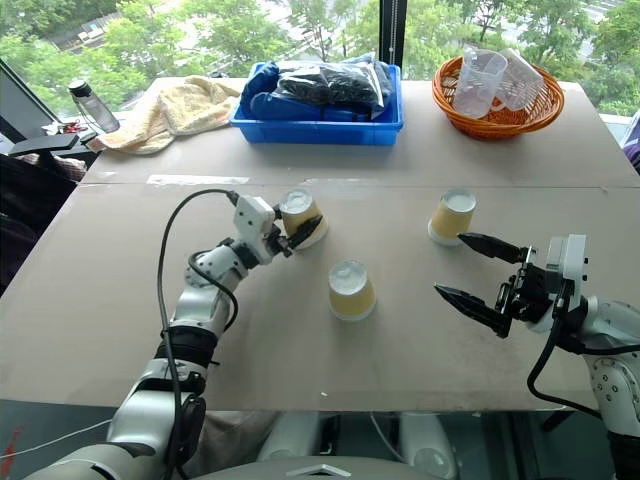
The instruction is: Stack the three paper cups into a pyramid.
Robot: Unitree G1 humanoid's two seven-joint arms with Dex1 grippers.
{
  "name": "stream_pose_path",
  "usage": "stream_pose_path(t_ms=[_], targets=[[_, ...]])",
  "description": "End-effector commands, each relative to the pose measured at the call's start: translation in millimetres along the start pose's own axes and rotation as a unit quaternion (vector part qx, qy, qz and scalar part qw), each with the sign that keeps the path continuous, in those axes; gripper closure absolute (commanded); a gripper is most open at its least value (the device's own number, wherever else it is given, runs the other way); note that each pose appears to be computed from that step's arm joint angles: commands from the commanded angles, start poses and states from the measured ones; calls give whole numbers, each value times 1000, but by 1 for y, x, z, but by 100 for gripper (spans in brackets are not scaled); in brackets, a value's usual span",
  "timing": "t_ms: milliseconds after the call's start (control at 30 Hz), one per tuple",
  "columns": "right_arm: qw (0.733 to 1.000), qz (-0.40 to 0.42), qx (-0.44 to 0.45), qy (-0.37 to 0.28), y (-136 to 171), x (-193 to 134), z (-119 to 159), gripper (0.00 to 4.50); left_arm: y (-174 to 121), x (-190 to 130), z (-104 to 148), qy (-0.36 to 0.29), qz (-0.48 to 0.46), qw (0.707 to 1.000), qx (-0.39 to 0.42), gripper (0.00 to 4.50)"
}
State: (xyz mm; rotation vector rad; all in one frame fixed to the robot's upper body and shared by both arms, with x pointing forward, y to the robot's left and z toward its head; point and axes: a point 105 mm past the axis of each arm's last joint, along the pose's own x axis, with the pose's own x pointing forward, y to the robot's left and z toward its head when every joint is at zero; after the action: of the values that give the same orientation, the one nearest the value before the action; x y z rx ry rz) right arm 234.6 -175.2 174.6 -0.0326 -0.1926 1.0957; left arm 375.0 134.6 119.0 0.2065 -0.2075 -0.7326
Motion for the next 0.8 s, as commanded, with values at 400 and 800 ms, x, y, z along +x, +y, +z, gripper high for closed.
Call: stream_pose_path(t_ms=[400,800], targets=[[996,81,-10,35,27,3,8,0,-64,-57,20,9,-189,982,7,221],[996,78,-15,48,23,-3,0,0,-81,-67,8,36,-212,977,-1,175]])
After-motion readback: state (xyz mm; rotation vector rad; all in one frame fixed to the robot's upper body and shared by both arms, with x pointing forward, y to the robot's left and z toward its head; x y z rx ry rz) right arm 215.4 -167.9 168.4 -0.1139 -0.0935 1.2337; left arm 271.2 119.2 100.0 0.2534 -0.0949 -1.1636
